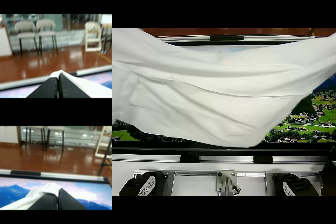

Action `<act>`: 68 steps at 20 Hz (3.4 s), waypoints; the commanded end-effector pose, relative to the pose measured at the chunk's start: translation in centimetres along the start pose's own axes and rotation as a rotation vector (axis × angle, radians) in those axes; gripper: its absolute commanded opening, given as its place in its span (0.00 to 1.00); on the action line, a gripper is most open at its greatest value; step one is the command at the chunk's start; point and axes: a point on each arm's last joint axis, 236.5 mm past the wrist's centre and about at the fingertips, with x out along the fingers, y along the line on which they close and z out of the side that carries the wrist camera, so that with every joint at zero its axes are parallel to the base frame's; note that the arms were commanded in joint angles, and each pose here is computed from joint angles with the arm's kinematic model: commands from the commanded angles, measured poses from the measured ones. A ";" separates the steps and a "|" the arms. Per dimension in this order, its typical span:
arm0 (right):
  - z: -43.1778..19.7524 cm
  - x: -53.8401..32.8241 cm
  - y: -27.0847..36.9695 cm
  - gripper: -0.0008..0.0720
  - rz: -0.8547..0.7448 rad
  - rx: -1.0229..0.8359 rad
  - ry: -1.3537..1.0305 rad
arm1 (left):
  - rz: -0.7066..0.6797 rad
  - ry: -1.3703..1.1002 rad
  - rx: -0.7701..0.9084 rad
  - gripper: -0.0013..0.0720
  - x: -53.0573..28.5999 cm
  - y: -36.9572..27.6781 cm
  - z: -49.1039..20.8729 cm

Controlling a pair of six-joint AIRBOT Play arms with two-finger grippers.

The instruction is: Fold the shirts.

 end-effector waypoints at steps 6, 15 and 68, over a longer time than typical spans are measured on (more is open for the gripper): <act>-18.4 7.0 3.1 0.08 0.056 0.026 0.666 | -0.045 0.529 -0.301 0.06 4.0 0.9 -20.0; -38.5 19.4 15.0 0.08 0.302 0.377 1.084 | 0.003 0.921 -0.595 0.06 2.5 -0.5 -43.6; -8.2 10.5 6.1 0.08 0.207 0.106 0.204 | -0.019 0.046 -0.295 0.06 5.7 2.0 -6.6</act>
